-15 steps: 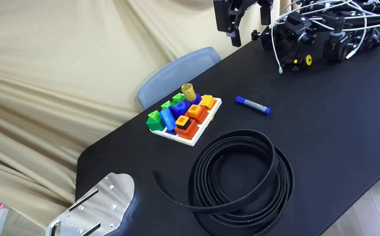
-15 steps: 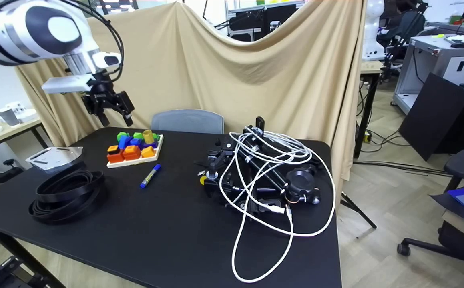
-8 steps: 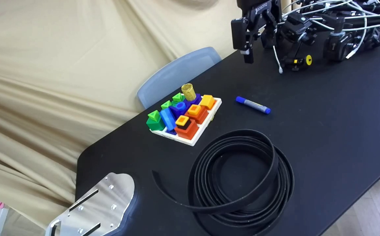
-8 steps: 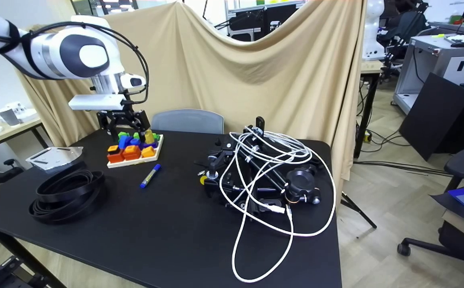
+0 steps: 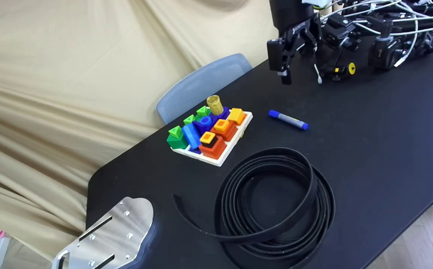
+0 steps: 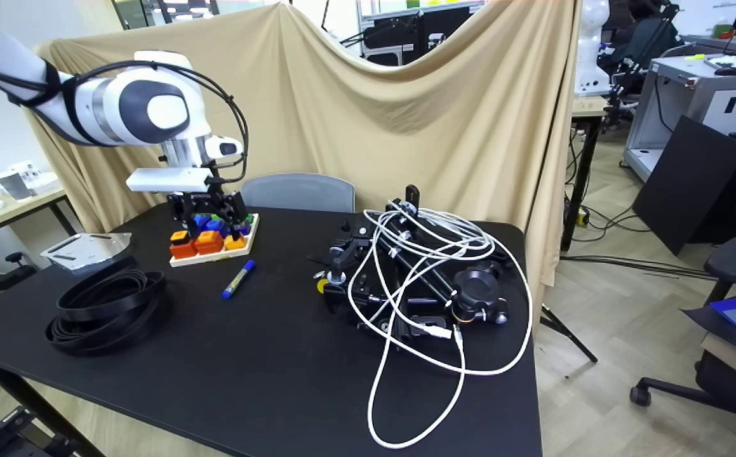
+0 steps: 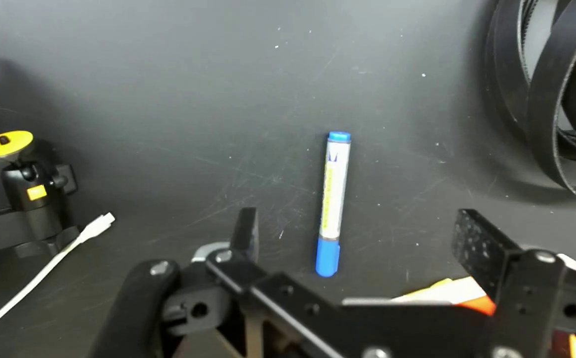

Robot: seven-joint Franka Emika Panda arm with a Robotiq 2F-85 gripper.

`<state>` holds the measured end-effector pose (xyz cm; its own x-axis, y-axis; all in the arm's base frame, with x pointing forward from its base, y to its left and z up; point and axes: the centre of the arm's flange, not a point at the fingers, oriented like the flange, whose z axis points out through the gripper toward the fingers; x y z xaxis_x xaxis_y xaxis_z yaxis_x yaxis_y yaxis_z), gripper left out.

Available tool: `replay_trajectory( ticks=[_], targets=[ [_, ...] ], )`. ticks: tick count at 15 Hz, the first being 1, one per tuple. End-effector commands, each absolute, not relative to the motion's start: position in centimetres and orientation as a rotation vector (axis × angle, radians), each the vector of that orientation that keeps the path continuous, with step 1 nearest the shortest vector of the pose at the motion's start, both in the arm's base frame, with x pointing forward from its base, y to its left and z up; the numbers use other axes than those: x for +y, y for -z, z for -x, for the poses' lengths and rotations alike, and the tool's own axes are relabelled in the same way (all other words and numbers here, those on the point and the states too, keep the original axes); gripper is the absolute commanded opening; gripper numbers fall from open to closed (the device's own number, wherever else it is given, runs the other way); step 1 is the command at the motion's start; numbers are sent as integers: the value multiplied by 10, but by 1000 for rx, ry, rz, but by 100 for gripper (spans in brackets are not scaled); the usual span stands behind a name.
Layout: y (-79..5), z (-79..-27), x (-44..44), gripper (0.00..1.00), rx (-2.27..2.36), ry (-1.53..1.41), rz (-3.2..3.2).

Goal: Pick up the pen from the table and slightly move it backwards.

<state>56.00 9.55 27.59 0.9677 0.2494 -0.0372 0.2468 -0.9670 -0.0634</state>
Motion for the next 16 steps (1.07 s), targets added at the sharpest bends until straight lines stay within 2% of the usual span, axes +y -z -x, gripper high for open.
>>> replay_trajectory(
  ticks=[1,16],
  targets=[
    [-237,-588,98,100,-326,-112,3073],
    [-156,-622,136,100,-276,-215,3071]
  ],
)
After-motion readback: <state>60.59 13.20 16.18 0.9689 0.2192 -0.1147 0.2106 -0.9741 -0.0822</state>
